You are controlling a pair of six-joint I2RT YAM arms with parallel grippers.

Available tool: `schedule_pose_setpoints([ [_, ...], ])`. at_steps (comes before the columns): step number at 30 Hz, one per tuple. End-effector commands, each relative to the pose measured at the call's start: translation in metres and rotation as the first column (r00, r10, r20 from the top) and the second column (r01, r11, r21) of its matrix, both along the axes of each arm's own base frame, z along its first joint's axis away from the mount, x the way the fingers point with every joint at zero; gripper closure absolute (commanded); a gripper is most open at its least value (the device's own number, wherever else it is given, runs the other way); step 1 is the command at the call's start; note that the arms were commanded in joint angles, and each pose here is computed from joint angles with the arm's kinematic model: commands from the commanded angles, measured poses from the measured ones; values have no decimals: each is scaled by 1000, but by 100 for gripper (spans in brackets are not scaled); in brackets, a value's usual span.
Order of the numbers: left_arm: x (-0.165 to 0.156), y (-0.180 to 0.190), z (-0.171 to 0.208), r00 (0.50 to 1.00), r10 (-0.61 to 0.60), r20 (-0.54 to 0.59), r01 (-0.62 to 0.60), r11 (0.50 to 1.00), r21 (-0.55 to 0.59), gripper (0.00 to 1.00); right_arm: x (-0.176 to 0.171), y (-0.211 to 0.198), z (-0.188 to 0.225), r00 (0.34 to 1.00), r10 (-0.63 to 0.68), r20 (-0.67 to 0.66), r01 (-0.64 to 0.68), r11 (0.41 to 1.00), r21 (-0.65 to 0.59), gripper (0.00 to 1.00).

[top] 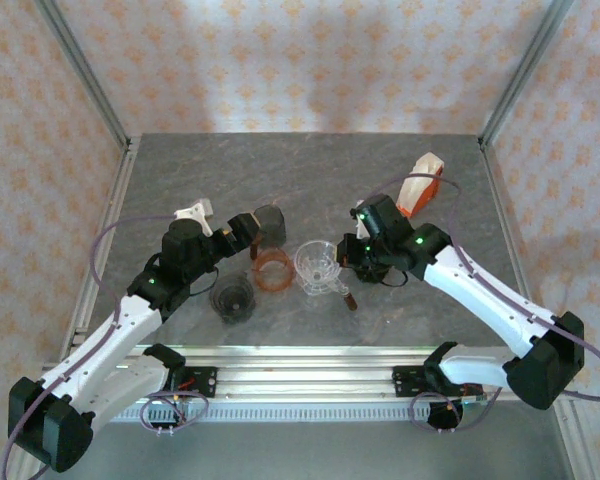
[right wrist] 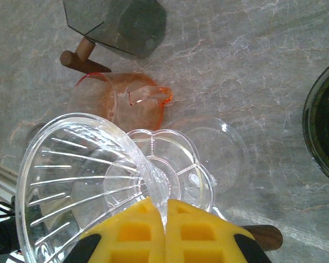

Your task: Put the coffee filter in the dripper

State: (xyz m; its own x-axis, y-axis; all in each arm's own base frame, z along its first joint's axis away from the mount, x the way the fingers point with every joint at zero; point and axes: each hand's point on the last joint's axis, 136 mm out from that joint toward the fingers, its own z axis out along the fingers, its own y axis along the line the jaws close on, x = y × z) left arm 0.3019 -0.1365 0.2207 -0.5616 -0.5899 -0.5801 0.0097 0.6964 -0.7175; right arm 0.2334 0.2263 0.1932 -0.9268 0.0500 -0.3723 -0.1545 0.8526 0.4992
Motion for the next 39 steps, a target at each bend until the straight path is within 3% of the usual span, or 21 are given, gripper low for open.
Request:
schedule_pose_setpoints([
  [1, -2, -2, 4, 1000, -7, 12, 7, 1000, -14, 0, -8, -7, -5, 999, -18, -27, 17, 1000, -21, 100],
  [3, -1, -3, 5, 1000, -7, 15, 7, 1000, -15, 1, -9, -5, -4, 1000, -13, -29, 12, 1000, -10, 90],
  [6, -1, -4, 4, 1000, -11, 13, 12, 1000, -18, 0, -8, -4, -4, 1000, -13, -29, 13, 1000, -2, 54],
  [12, -1, -5, 4, 1000, -15, 12, 15, 999, -28, 1, -4, -13, 11, 998, -46, 34, 46, 999, -11, 31],
  [17, 0, -11, 2, 999, -39, 8, 39, 998, -46, 0, 13, -41, 30, 973, -159, 169, 175, 981, -83, 31],
  [21, 1, -14, -1, 999, -46, 6, 46, 998, -46, 0, 42, -73, 43, 902, -260, 346, 332, 929, -166, 30],
  [24, 3, -14, -1, 999, -45, 11, 45, 998, -50, 1, 62, -93, 43, 864, -302, 403, 415, 881, -228, 30],
  [28, 4, -21, -8, 997, -74, -24, 72, 996, -55, 2, 92, -126, 29, 845, -422, 330, 503, 835, -221, 30],
  [31, 4, -27, -17, 993, -102, -64, 98, 993, -59, 7, 115, -158, 17, 792, -538, 287, 592, 792, -149, 30],
  [34, 4, -32, -25, 988, -129, -90, 124, 991, -55, 10, 132, -187, 9, 748, -601, 283, 654, 739, -159, 33],
  [39, 4, -31, -25, 989, -128, -78, 126, 991, -40, 7, 159, -226, -2, 684, -681, 261, 727, 664, -174, 47],
])
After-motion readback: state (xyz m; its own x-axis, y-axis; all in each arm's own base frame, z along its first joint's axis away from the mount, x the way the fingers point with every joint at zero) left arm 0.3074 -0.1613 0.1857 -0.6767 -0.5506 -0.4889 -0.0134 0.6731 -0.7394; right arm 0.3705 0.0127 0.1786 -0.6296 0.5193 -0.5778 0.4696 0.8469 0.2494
